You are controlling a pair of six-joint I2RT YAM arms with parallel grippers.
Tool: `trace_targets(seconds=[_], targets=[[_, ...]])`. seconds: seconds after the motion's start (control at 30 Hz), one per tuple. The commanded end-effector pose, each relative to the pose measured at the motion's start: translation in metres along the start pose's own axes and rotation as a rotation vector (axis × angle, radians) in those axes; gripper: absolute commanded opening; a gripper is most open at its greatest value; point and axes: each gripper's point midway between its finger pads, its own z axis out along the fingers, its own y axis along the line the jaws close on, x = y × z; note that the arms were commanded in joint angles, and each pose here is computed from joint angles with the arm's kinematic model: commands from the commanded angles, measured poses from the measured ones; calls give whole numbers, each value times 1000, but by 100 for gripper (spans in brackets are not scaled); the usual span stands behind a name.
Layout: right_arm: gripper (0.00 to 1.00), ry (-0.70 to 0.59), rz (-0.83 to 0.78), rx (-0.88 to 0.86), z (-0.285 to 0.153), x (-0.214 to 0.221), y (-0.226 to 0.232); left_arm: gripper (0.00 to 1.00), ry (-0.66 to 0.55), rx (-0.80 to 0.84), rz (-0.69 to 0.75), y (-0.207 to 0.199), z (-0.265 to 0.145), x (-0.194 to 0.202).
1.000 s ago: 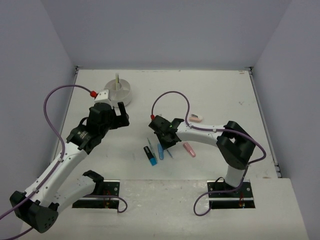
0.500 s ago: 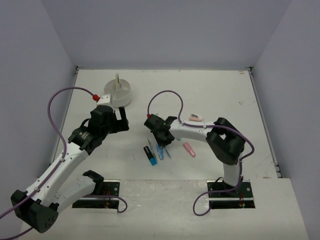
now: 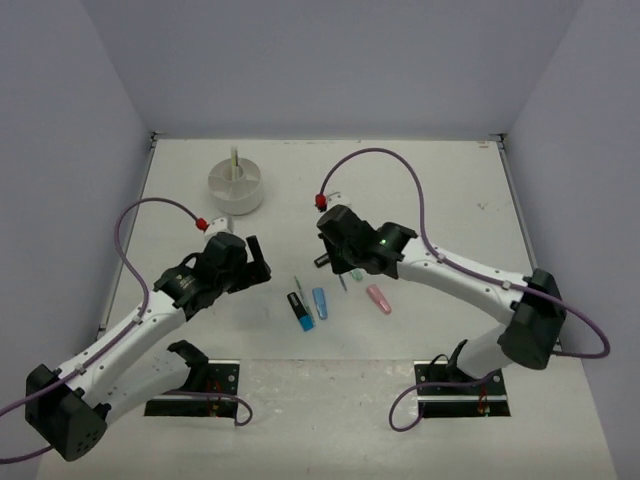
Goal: Sort the stationery into containers
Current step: Pick up the pen from the center of the board, then move the pen cap to the center of the board.
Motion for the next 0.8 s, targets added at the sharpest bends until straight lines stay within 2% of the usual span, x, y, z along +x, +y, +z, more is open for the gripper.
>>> trace_targets(seconds=[0.0, 0.1, 0.27, 0.33, 0.43, 0.47, 0.5, 0.63, 0.77], targets=[[0, -148, 45, 72, -48, -25, -41, 100, -19, -82, -143, -3, 3, 17], [0, -171, 92, 96, -56, -30, -67, 100, -10, -164, -163, 0, 5, 38], [0, -176, 111, 113, -46, -25, -89, 98, 12, -266, -99, -4, 9, 73], [0, -166, 101, 94, -39, -21, -86, 90, 39, -303, -70, -9, 16, 85], [0, -152, 85, 78, -31, -17, -83, 72, 82, -351, -25, -13, 27, 97], [0, -149, 82, 79, -29, -15, -83, 62, 80, -361, -17, -13, 31, 98], [0, -147, 78, 80, -27, -14, -83, 57, 79, -367, -13, -13, 33, 99], [0, -147, 73, 66, -25, -11, -82, 53, 75, -372, -5, -14, 37, 100], [0, -149, 72, 57, -24, -11, -80, 42, 78, -384, 13, -13, 40, 101]])
